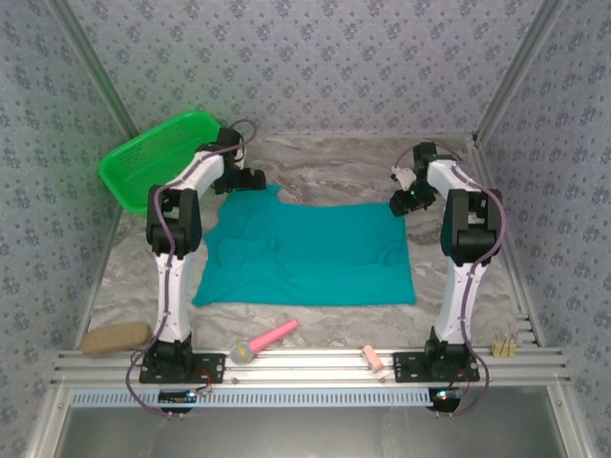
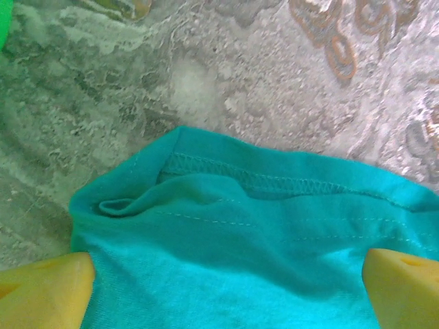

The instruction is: Fold the inside-out t-shirt

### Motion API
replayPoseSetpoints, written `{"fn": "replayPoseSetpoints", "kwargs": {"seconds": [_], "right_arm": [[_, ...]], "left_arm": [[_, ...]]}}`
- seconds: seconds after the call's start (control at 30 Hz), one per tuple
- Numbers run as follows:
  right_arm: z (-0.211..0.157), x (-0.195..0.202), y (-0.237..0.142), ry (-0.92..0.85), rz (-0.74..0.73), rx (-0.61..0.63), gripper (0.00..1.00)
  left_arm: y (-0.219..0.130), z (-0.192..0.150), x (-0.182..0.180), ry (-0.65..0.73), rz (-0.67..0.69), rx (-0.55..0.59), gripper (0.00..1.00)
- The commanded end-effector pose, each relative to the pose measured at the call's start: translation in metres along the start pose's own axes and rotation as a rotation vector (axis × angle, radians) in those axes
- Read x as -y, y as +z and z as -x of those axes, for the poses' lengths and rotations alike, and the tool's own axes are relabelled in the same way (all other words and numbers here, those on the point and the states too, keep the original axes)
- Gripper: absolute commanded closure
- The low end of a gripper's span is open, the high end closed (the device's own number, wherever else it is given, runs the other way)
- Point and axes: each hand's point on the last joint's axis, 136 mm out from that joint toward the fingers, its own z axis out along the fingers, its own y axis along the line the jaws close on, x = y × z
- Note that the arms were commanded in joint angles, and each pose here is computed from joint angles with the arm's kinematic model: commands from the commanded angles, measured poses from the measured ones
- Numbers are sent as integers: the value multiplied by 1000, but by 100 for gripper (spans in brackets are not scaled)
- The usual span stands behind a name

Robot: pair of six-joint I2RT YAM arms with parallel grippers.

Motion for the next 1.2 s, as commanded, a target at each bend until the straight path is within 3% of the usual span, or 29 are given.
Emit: {"fn": "replayPoseSetpoints", "kwargs": {"seconds": [0.0, 0.1, 0.2, 0.33, 0.4, 0.43, 0.63, 0.83, 0.9, 1.17], "right_arm": [[8, -7, 4, -79, 47, 9, 47], [15, -12, 7, -115, 83, 24, 54], [13, -12, 11, -130, 99, -6, 65], [8, -14, 15, -143, 112, -28, 83], [15, -17, 5, -146, 121, 14, 93], [22, -20, -4, -160, 120, 57, 98], [53, -32, -54, -371, 68, 282, 100], [45, -25, -63, -560, -67, 275, 100], [35, -24, -64, -613, -90, 261, 100], [16, -49, -81, -865, -96, 418, 100]], "left_arm": [[6, -1, 10, -31, -80, -27, 3], [9, 1, 18, -33, -126, -32, 14], [11, -1, 18, -43, -129, -43, 31], [11, -6, 19, -41, -133, -67, 68], [5, -7, 18, -39, -125, -74, 93], [1, -4, 18, -37, -119, -65, 100], [-55, 30, 26, -2, -109, 103, 100], [-112, 53, 29, 75, -63, 351, 100], [-123, 53, 32, 102, -72, 402, 100], [-148, 25, 44, 363, -49, 492, 100]]}}
